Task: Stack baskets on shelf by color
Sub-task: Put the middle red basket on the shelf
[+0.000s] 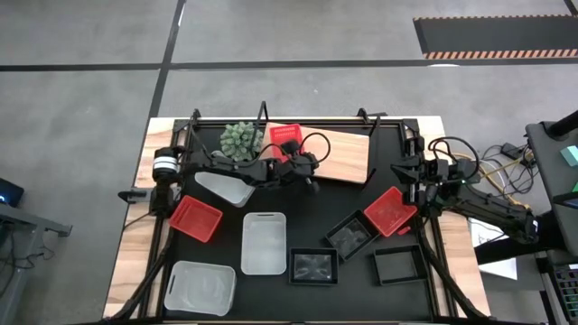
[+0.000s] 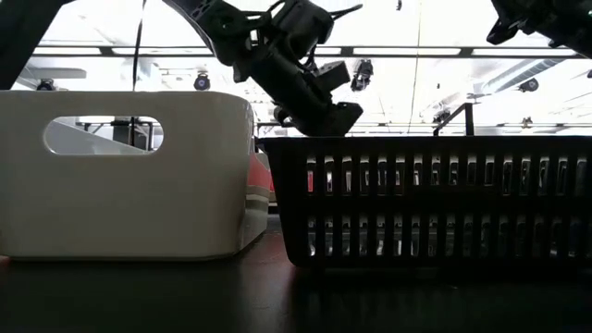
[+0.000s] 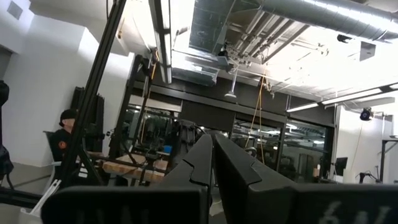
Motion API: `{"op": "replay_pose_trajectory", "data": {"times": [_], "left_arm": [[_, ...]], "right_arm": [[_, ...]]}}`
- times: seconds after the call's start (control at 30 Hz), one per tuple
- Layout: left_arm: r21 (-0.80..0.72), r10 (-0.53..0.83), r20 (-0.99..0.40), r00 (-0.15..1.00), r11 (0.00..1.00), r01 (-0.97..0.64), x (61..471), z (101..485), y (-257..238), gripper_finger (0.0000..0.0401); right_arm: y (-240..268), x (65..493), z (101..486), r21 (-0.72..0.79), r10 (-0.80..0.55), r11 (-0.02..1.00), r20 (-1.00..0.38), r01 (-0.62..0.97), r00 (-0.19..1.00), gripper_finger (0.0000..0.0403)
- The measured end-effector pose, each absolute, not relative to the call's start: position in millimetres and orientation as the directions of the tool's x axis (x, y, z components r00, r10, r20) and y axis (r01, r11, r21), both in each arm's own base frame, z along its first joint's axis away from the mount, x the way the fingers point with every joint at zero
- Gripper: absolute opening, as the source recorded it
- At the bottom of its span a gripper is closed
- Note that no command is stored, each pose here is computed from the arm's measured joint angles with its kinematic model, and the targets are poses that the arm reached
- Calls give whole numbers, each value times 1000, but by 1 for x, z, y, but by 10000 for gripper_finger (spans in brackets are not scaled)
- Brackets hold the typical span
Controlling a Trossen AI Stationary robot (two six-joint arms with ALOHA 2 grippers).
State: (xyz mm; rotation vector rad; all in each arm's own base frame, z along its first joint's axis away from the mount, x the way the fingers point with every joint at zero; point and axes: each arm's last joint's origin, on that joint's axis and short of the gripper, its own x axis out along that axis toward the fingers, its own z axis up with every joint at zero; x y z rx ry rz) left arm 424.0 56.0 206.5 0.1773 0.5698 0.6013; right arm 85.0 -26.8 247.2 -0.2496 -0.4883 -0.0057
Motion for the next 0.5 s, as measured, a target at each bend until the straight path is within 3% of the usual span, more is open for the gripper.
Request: {"op": "replay_pose_trajectory", "data": {"times": [0.5], "left_arm": [[407, 639, -538, 550, 768, -493, 413, 197, 58, 0]], "right_arm": [[-27, 86, 250, -224, 44, 973, 422, 57, 906, 11]]}}
